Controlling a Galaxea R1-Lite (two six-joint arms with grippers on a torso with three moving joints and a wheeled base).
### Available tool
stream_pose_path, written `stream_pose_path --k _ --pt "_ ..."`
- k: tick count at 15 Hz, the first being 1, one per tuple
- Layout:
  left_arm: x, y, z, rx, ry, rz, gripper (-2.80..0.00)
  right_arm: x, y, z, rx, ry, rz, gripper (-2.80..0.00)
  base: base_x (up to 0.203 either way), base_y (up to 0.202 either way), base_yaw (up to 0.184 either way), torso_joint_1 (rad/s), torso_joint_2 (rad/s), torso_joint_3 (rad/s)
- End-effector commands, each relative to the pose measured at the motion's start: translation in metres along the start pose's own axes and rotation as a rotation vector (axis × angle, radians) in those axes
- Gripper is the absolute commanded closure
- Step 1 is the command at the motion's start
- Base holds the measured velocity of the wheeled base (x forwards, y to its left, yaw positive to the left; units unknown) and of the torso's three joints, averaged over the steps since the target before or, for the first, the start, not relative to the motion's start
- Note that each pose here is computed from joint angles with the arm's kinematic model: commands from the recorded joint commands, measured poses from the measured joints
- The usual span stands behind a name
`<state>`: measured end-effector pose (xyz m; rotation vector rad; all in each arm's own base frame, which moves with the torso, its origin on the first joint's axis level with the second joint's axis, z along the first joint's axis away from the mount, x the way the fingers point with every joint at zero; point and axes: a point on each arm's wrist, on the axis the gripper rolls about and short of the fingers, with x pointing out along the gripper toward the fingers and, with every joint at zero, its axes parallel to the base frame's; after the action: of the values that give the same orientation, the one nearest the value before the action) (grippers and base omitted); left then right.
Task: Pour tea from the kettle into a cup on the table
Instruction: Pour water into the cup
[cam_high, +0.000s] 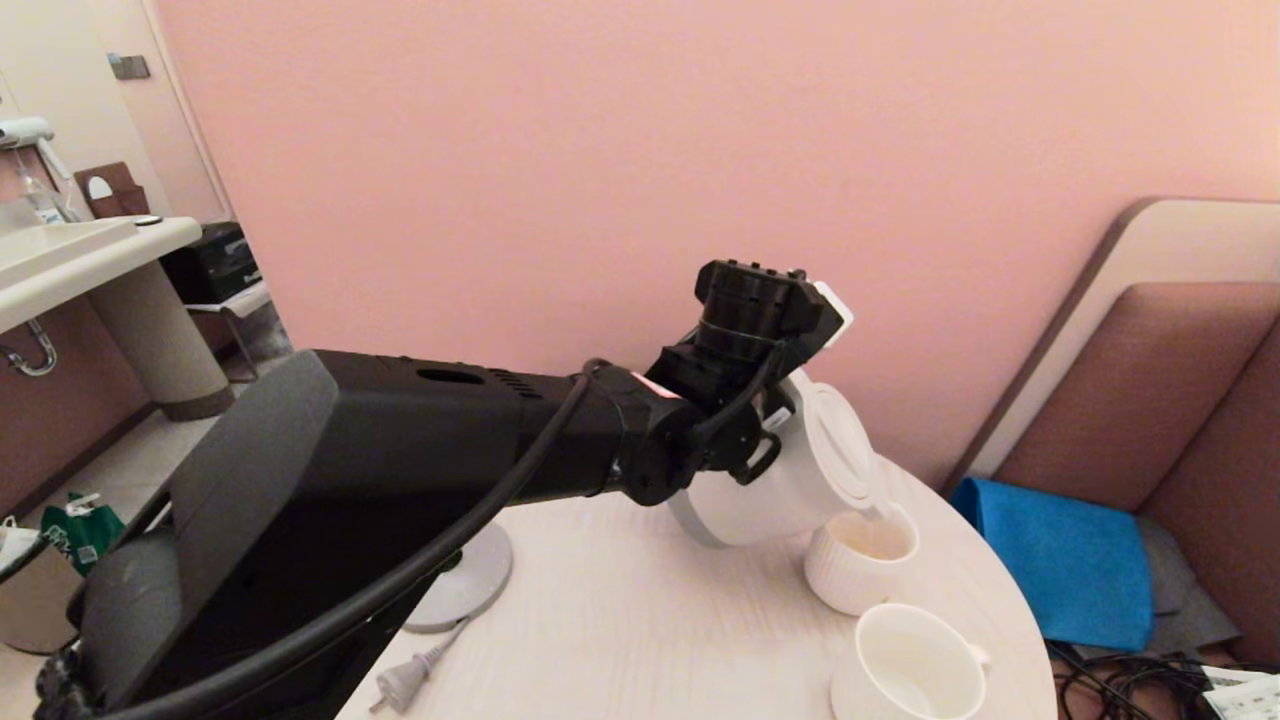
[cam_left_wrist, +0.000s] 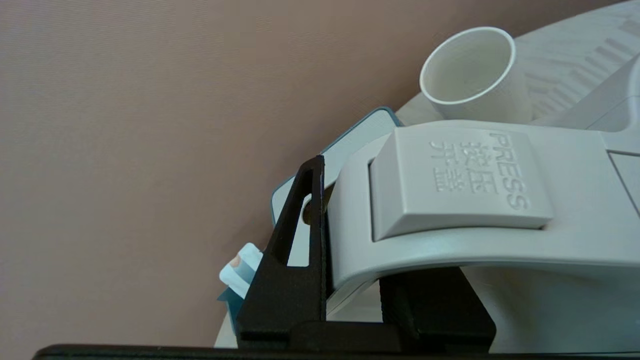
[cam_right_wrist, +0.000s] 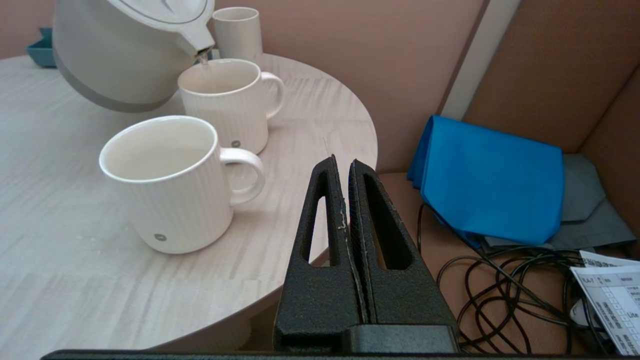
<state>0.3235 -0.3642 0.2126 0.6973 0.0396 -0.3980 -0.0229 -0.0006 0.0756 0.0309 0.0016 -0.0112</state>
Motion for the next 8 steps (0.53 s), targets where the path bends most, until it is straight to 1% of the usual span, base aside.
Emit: stream_pose_path --k 1,8 --pt "0.0014 -0.0017 -0.0014 0.014 0.005 0.000 0.00 0.0000 0.0000 -0.0001 0.000 0.000 0.000 0.00 0.000 0.000 0.000 0.000 0.00 0.000" --pt "0.0010 -0.0011 -0.0009 0.022 0.003 0.002 0.00 0.0000 0.0000 -0.0001 0.000 0.000 -0.001 0.00 0.000 0.000 0.000 0.000 0.00 0.000"
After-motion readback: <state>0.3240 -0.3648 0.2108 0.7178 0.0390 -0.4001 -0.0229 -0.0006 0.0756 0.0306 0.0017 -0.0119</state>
